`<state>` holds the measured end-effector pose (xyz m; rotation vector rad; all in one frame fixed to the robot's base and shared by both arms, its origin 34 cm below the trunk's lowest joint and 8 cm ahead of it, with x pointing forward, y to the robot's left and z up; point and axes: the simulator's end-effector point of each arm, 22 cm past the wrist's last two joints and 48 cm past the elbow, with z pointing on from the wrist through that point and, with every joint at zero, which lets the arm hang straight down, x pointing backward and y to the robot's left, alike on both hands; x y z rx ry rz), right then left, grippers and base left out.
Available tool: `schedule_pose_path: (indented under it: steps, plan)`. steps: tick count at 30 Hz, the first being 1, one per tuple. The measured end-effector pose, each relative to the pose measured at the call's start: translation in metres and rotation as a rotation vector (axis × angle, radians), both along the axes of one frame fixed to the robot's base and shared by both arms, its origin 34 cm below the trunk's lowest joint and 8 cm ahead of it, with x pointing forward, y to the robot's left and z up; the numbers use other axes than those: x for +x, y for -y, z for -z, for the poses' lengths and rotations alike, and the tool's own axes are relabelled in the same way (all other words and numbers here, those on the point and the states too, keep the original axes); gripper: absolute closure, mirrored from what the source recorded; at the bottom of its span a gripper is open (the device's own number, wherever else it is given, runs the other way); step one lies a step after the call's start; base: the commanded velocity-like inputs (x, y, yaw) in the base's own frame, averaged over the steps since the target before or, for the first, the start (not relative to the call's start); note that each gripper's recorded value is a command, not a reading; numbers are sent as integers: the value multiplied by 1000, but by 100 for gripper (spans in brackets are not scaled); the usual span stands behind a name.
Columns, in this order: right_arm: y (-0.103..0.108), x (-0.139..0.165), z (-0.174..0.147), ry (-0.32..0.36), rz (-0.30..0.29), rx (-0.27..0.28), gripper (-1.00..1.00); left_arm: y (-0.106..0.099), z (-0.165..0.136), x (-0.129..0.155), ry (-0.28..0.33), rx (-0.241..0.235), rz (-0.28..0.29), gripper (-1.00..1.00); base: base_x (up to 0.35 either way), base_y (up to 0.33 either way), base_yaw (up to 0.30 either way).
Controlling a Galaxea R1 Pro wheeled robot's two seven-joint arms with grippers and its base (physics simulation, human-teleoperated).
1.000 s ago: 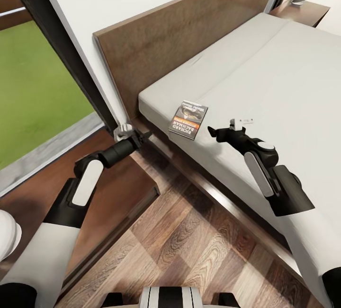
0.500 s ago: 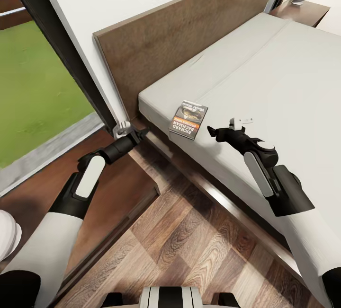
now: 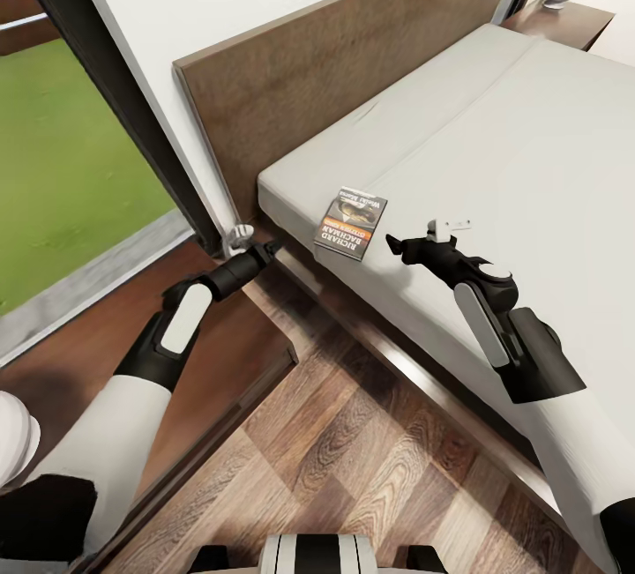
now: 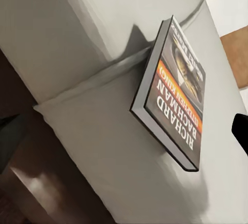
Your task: In the bedroom, move the book from the bed onto either nightstand, and place the two sandals side by side next to the bed.
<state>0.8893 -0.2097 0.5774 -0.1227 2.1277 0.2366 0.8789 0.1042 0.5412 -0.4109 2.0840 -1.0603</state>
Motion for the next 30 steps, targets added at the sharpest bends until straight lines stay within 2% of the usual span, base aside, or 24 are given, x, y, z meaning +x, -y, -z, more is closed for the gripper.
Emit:
schedule_pose_path:
  steps: [9, 10, 17, 26, 30]
  plan:
    - [0, 0, 0, 0, 0, 0, -100, 3, 13, 10, -11, -1, -33, -100, 0, 0, 0]
    - [0, 0, 0, 0, 0, 0, -100, 8, 17, 12, -14, -18, -26, -100, 0, 0, 0]
    - [0, 0, 0, 0, -1, -1, -100, 21, 12, 17, 1, -50, -17, -100, 0, 0, 0]
    - [0, 0, 0, 0, 1, 0, -100, 43, 12, 19, -15, -74, -5, -100, 0, 0, 0]
    - [1, 0, -1, 1, 2, 0, -100, 46, 12, 21, -17, -76, -7, -100, 0, 0, 0]
